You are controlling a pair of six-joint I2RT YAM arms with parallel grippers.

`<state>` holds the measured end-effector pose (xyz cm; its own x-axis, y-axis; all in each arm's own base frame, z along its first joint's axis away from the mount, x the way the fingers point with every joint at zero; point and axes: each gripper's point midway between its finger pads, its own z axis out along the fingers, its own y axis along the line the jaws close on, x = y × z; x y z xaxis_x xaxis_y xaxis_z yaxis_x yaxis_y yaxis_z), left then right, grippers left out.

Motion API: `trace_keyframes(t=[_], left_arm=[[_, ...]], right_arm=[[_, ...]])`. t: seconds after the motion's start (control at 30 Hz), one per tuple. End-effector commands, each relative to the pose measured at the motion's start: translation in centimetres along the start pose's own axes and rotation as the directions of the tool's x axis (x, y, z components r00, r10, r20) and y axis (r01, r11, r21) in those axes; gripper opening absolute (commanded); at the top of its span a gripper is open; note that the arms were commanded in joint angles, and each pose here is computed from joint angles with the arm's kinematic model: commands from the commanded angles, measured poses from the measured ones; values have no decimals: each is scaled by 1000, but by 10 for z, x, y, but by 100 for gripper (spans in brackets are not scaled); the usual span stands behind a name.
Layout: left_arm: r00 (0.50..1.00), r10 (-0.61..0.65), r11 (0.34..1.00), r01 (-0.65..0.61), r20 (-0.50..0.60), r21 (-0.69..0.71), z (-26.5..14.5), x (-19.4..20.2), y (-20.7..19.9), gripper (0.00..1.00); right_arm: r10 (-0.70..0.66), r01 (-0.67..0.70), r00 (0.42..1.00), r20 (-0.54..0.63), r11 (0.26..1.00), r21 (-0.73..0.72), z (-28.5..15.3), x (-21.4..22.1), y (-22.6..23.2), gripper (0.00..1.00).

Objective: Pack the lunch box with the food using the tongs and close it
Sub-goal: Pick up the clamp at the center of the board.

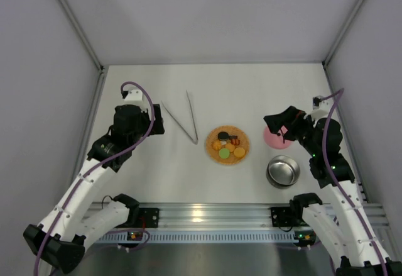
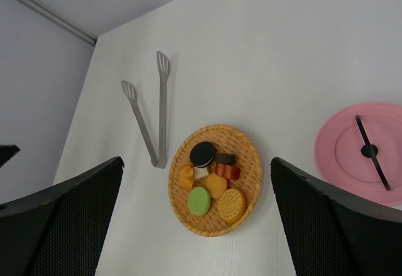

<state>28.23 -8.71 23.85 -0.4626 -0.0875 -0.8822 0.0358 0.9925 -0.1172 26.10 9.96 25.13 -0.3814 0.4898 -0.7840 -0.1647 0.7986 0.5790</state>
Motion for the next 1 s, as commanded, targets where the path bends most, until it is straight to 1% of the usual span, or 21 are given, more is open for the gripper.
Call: trace_keyframes(t=[0.0, 0.33, 0.37, 0.4, 0.47, 0.5, 0.53, 0.57, 0.6, 0.63, 0.67, 0.7, 0.73, 0.77, 0.8, 0.87, 0.93, 0.97], left_arm=[[999, -9, 1000, 9, 44, 20, -3, -14, -4, 99], [999, -12, 1000, 12, 44, 17, -2, -14, -3, 99], [999, -17, 1000, 17, 42, 10, 0, -13, -3, 99], [997, -62, 998, 62, 43, -7, 2, -14, -2, 99], [995, -103, 994, 103, -2, -39, 15, -3, -3, 99], [988, -155, 987, 153, -28, -51, 21, 0, -6, 99], [981, -164, 983, 155, -103, -96, 34, 19, -6, 99], [976, -186, 977, 172, -110, -126, 41, 23, -4, 99], [965, -219, 968, 196, -142, -159, 52, 39, -3, 99], [961, -238, 962, 213, -143, -169, 59, 45, -3, 99], [956, -270, 955, 252, -110, -154, 68, 43, -9, 99], [943, -315, 943, 298, -108, -148, 76, 47, -13, 99], [934, -327, 940, 305, -146, -155, 89, 64, -17, 99], [928, -343, 936, 324, -145, -138, 97, 65, -27, 99], [923, -342, 934, 314, -176, -169, 110, 80, -32, 99], [934, -320, 943, 297, -162, -150, 119, 77, -53, 99], [935, -322, 941, 298, -150, -160, 133, 82, -64, 99], [934, -329, 940, 310, -142, -141, 136, 75, -76, 99]], right_arm=[[-8, 8, 999, 34, 1000, 8, -5, -11, 0, 99], [-7, 6, 1000, 29, 1000, 13, -6, -9, -1, 99], [-3, 3, 1000, 29, 1000, 13, -5, -10, 0, 99], [-1, 1, 1000, 26, 1000, 15, -5, -10, 0, 99], [1, -1, 1000, 27, 1000, 2, -6, -13, 4, 99], [2, -1, 1000, 25, 1000, -14, -6, -14, 8, 100], [5, -4, 1000, 21, 1000, -20, -6, -13, 9, 100], [6, -6, 1000, 17, 1000, -24, -6, -13, 10, 100], [7, -7, 1000, 11, 1000, -25, -7, -12, 10, 99], [9, -8, 1000, 13, 1000, -24, -7, -12, 11, 99], [12, -12, 1000, 11, 1000, -24, -8, -12, 11, 99], [12, -12, 1000, 8, 999, -34, -10, -13, 15, 100], [14, -14, 1000, 1, 999, -35, -11, -13, 15, 99], [11, -11, 1000, -1, 999, -39, -12, -14, 17, 99], [3, -3, 1000, 4, 999, -40, -15, -18, 20, 99], [-11, 11, 1000, -5, 1000, -16, -18, -17, 17, 99], [-23, 23, 1000, 9, 1000, -5, -22, -22, 17, 99], [-26, 26, 1000, 4, 1000, 2, -24, -20, 15, 99]])
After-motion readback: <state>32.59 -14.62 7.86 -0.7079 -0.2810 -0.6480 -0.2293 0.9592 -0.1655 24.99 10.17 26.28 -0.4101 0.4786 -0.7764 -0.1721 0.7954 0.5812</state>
